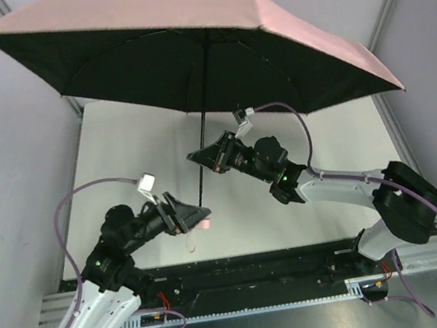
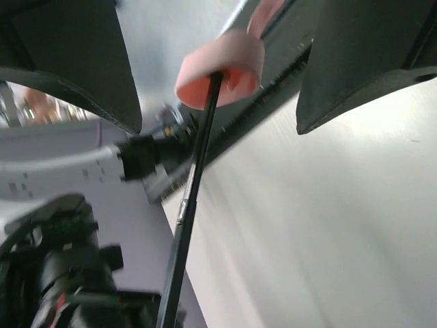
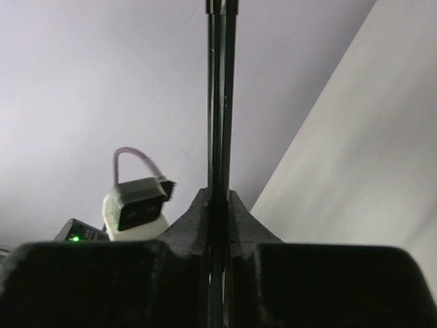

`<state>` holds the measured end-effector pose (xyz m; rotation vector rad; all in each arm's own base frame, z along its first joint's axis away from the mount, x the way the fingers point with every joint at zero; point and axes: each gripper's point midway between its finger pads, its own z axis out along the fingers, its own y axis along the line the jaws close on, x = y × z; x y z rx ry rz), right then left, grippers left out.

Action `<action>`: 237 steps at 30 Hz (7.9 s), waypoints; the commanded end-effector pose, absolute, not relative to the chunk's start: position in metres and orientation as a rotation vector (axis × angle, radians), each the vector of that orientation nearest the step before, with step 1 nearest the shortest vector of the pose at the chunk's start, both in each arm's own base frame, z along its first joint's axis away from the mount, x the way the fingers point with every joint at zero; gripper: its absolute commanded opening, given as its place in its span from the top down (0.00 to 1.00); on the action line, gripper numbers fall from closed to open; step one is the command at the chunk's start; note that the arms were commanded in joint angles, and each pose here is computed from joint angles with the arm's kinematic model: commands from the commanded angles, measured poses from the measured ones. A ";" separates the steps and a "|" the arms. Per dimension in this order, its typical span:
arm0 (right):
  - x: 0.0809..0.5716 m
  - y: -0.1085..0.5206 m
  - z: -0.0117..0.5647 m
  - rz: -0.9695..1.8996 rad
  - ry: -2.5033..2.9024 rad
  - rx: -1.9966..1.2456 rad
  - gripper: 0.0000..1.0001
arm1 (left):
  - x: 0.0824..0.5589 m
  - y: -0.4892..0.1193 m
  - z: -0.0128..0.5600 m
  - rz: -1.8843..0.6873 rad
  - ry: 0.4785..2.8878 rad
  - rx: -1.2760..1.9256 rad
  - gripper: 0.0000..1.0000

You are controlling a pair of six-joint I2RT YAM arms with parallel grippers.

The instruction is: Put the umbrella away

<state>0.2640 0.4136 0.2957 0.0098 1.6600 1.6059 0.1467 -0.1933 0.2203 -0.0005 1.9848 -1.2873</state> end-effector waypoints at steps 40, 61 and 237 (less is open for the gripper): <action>0.208 0.316 0.405 1.425 1.441 -0.010 0.28 | 0.040 -0.297 0.320 -1.929 1.436 0.584 1.00; 0.222 0.313 0.398 1.399 1.464 0.003 1.00 | 0.099 -0.299 0.278 -1.523 1.764 0.375 0.38; 0.171 0.356 0.430 1.924 1.221 -0.253 1.00 | 0.115 -0.298 0.302 -1.663 1.675 0.359 0.77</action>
